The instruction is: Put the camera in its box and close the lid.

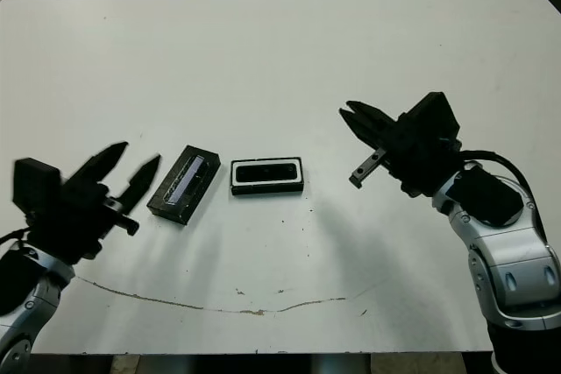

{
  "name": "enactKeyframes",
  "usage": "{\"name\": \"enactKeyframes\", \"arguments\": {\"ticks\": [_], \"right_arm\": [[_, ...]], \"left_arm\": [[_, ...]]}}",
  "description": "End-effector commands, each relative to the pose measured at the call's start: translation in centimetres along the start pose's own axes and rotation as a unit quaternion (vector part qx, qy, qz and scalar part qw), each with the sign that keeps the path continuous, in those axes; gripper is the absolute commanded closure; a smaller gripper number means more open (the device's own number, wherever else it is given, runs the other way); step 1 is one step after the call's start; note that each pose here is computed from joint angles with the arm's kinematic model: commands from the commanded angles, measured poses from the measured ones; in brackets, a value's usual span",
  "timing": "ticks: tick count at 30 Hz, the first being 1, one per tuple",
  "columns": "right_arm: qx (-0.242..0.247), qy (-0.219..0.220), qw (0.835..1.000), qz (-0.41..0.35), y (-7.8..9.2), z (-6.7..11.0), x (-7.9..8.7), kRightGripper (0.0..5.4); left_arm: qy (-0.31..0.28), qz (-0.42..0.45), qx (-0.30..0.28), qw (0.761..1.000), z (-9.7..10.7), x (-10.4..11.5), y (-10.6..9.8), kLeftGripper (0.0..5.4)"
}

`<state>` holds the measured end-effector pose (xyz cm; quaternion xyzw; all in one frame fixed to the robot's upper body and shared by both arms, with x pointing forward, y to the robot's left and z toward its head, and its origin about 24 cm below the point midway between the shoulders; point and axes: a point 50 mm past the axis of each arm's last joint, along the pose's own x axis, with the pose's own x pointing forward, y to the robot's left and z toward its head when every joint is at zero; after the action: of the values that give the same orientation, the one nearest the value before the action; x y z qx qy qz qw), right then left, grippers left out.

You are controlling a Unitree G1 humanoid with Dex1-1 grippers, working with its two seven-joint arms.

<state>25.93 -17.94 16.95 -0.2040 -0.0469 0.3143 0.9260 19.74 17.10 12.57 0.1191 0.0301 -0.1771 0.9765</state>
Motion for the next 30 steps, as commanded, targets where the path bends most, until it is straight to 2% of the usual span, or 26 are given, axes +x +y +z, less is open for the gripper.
{"name": "enactKeyframes", "arguments": {"ticks": [1,6,12,20,30], "right_arm": [[0.005,0.02,1.0,0.001,0.3,-0.6,-0.2,5.4],[-0.002,0.024,1.0,0.005,0.5,-0.7,-0.2,5.4],[-0.005,0.027,1.0,0.006,0.6,-0.8,-0.2,5.4],[-0.009,0.033,0.999,0.005,0.7,-0.7,-0.3,5.4],[-0.005,0.028,1.0,0.008,0.6,-0.9,-0.3,5.4]], "left_arm": [[0.036,-0.003,-0.001,0.999,-1.3,0.2,-0.2,1.92],[0.042,0.006,-0.009,0.999,-2.0,0.7,-0.7,1.02],[0.069,0.009,-0.07,0.995,-2.8,1.0,-1.3,0.02],[0.102,-0.011,-0.11,0.989,-3.5,1.1,-1.5,0.02],[0.124,-0.021,-0.131,0.983,-3.5,1.0,-1.3,0.02]]}}
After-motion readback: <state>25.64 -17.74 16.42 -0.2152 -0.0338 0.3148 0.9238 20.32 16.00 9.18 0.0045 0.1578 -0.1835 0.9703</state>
